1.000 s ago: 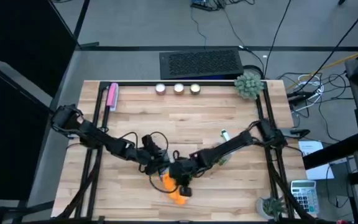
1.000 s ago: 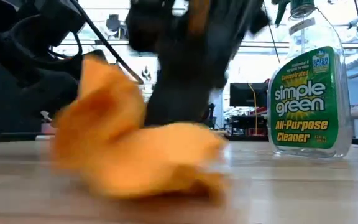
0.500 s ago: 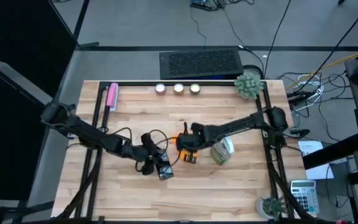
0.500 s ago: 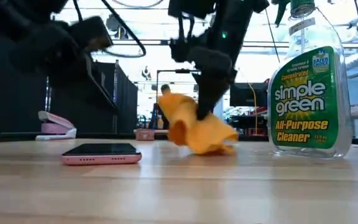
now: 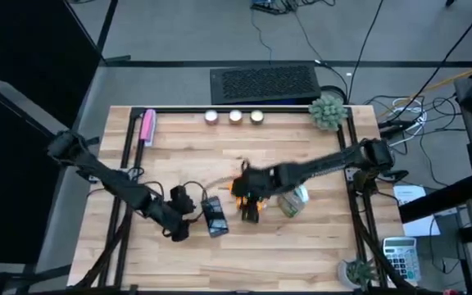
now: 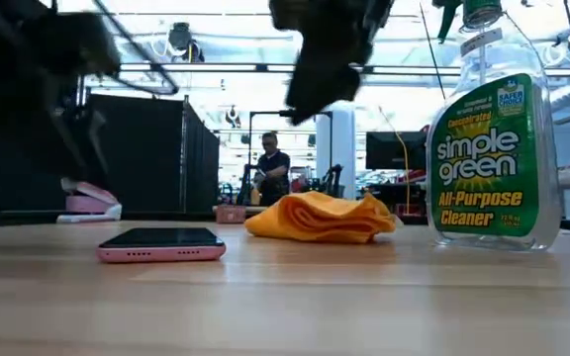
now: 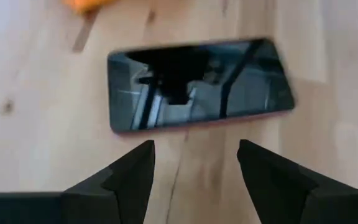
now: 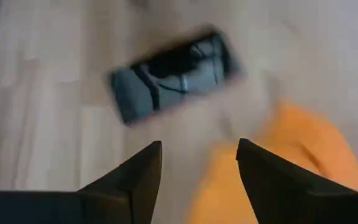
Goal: Apply microfiber cloth
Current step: Adjust the pink cellphone
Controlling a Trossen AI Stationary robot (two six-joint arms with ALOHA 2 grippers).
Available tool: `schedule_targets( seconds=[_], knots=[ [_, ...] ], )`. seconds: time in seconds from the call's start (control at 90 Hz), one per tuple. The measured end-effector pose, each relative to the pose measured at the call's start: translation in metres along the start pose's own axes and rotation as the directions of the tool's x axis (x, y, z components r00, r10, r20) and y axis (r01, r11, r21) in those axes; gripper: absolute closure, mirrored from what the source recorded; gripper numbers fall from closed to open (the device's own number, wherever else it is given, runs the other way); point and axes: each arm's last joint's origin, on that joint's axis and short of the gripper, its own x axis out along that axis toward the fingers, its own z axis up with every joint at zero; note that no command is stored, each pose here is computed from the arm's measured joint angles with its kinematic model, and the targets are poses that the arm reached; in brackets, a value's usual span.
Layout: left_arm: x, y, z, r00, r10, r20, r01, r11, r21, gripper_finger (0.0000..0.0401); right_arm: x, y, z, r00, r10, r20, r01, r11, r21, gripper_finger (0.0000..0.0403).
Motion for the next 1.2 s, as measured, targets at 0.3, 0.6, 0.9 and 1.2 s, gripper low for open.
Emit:
schedule_targets(
  seconds=[0.3, 0.6, 0.9, 1.2],
  knots=[
    [0.030, -0.005, -0.011, 0.997, 0.074, -0.021, -0.072, 0.994, 0.083, 0.0186, 0.081, 0.011, -0.035, 0.993, -0.040, -0.106, 0.026, 0.991, -0.131, 0.0259],
    [0.034, -0.001, -0.008, 0.995, 0.098, -0.019, -0.096, 0.992, 0.087, 0.0186, 0.101, 0.011, -0.032, 1.000, -0.018, -0.005, 0.018, 0.999, -0.051, 0.0278],
    [0.037, 0.006, -0.004, 0.992, 0.124, -0.015, -0.122, 0.989, 0.084, 0.0186, 0.103, 0.012, -0.029, 0.999, -0.009, 0.042, 0.009, 1.000, 0.009, 0.0278],
    [0.038, 0.009, -0.003, 0.991, 0.134, -0.019, -0.132, 0.988, 0.084, 0.0186, 0.108, 0.012, -0.029, 0.998, 0.001, 0.062, -0.003, 1.000, 0.031, 0.0278]
  ],
)
